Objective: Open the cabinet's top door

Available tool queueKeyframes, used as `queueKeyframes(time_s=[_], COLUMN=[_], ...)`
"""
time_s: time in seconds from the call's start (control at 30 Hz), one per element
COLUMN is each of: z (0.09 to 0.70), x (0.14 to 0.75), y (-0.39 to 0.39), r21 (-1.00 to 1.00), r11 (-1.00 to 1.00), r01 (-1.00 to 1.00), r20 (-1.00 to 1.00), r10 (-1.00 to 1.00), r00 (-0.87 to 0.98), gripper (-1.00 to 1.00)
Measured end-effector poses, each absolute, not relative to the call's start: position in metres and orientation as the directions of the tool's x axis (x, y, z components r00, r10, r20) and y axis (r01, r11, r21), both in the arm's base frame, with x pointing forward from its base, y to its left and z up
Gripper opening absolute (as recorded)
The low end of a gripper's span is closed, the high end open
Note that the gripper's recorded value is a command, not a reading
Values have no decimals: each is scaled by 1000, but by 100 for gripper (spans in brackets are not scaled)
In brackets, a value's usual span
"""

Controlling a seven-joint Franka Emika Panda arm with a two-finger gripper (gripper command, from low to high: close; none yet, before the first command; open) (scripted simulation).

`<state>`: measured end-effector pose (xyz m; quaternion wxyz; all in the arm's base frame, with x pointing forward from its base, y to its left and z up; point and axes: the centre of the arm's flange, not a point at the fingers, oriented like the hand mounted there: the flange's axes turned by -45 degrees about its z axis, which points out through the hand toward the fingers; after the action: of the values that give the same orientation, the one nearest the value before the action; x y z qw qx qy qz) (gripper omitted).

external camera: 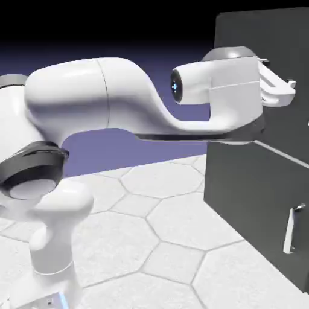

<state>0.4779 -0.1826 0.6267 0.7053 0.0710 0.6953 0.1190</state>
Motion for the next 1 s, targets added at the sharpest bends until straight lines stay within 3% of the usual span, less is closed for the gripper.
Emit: queueKeyframes(time_s=[0.2,0.43,0.47,1.0], z=[595,595,595,595], x=[500,549,550,474], y=[-220,-219,-218,-194], r21=[0,0,0,1], r11=[999,999,999,993], r01=[-35,-35,-35,115], r20=[-1000,-1000,-1000,-1000], r10=[0,0,0,1], r00=[0,0,0,1], gripper=[0,0,-100,-100])
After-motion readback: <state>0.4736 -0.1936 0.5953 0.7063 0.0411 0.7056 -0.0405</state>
